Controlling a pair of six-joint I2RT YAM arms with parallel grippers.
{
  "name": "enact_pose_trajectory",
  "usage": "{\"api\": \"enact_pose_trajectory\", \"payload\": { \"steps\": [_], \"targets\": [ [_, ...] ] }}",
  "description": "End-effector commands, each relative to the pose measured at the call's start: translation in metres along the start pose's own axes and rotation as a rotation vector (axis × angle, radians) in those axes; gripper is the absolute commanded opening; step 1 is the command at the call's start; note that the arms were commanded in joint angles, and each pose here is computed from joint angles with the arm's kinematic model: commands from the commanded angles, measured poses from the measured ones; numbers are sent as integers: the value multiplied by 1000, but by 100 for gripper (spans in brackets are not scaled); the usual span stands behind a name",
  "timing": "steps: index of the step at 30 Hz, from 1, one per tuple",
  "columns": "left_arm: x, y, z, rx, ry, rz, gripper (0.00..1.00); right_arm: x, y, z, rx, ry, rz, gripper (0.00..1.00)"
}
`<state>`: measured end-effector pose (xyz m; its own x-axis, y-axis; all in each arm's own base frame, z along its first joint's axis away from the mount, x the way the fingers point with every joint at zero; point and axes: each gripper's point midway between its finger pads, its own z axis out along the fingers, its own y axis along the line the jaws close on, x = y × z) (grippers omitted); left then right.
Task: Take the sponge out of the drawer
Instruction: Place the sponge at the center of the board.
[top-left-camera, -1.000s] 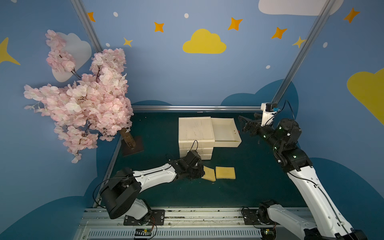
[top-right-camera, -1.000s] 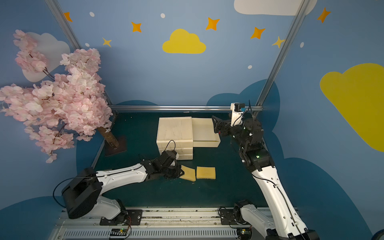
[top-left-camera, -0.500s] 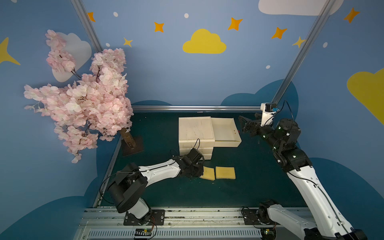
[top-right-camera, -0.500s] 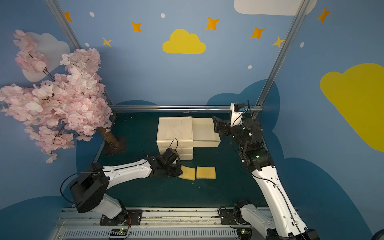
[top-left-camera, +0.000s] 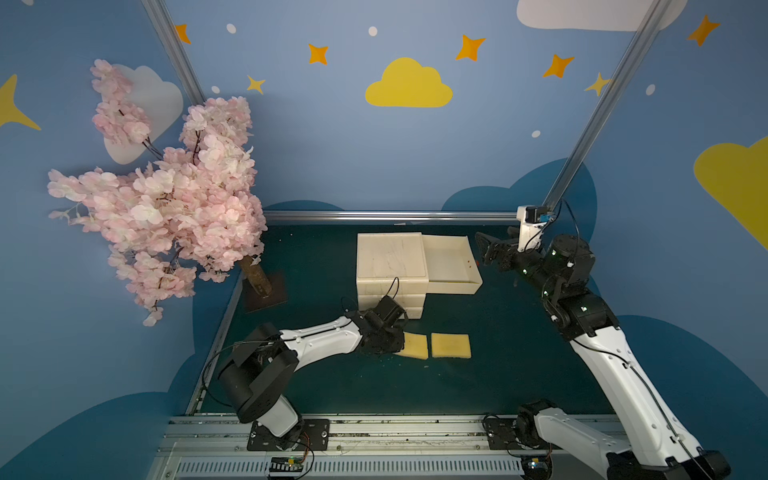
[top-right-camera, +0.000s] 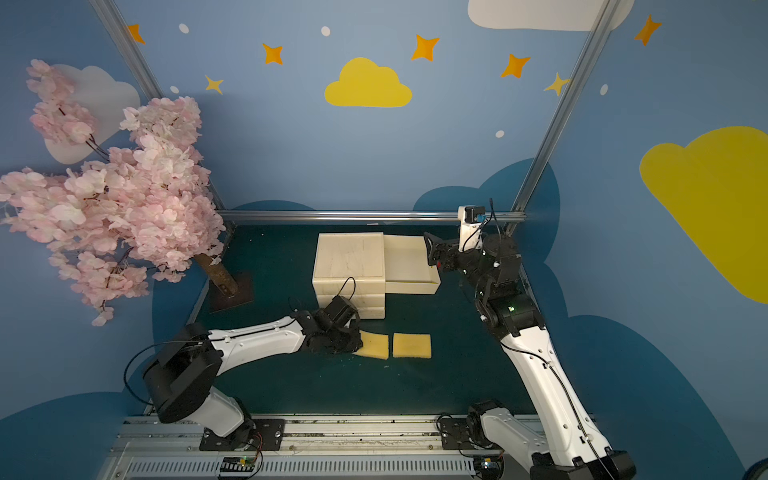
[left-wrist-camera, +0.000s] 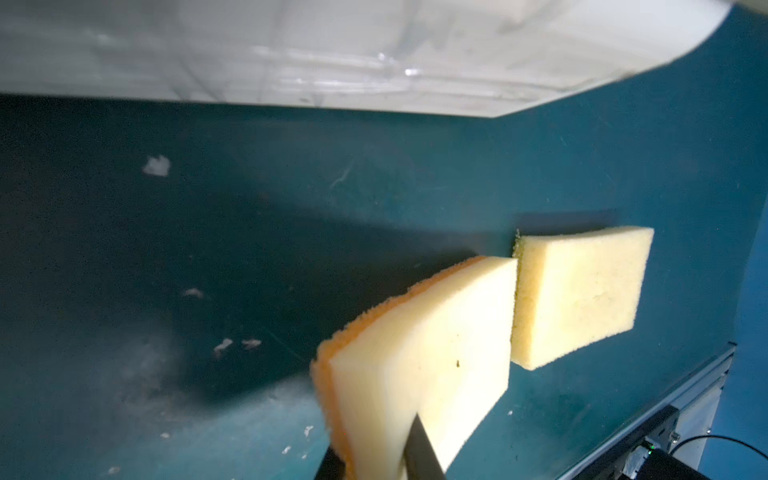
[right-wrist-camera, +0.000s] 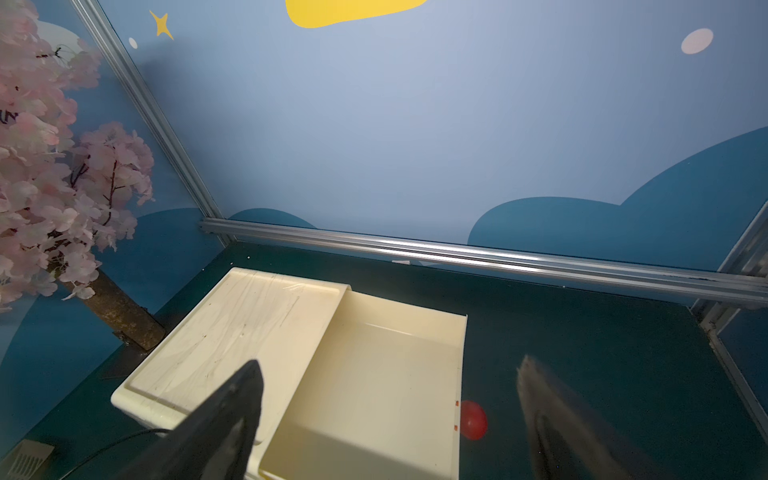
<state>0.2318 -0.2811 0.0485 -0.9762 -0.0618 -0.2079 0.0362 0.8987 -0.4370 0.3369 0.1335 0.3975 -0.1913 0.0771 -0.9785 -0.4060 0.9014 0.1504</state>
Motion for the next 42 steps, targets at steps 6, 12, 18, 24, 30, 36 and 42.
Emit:
{"api": "enact_pose_trajectory", "payload": {
  "steps": [6, 12, 18, 24, 30, 36, 42],
  "targets": [
    [-4, 13, -2, -49, -29, -19, 34, 1, -2, 2, 11, 7, -9, 95],
    [-5, 16, -7, -56, -50, -26, 42, 1, 0, 3, -1, 9, -8, 95],
    [-6, 18, -14, -61, -71, -26, 51, 3, 1, 5, -12, 14, -10, 95],
    [-13, 0, -43, 26, -145, 45, 57, 10, -4, 14, 12, 45, -14, 95],
    [-17, -40, -131, 175, -240, 295, 69, 19, -12, 28, 42, 104, -14, 95],
    [-47, -58, -221, 251, -474, 395, 99, 31, -33, 38, 101, 199, 14, 95],
    [-104, -61, -252, 274, -585, 382, 99, 49, -80, 41, 198, 286, 184, 95]
  ]
}}
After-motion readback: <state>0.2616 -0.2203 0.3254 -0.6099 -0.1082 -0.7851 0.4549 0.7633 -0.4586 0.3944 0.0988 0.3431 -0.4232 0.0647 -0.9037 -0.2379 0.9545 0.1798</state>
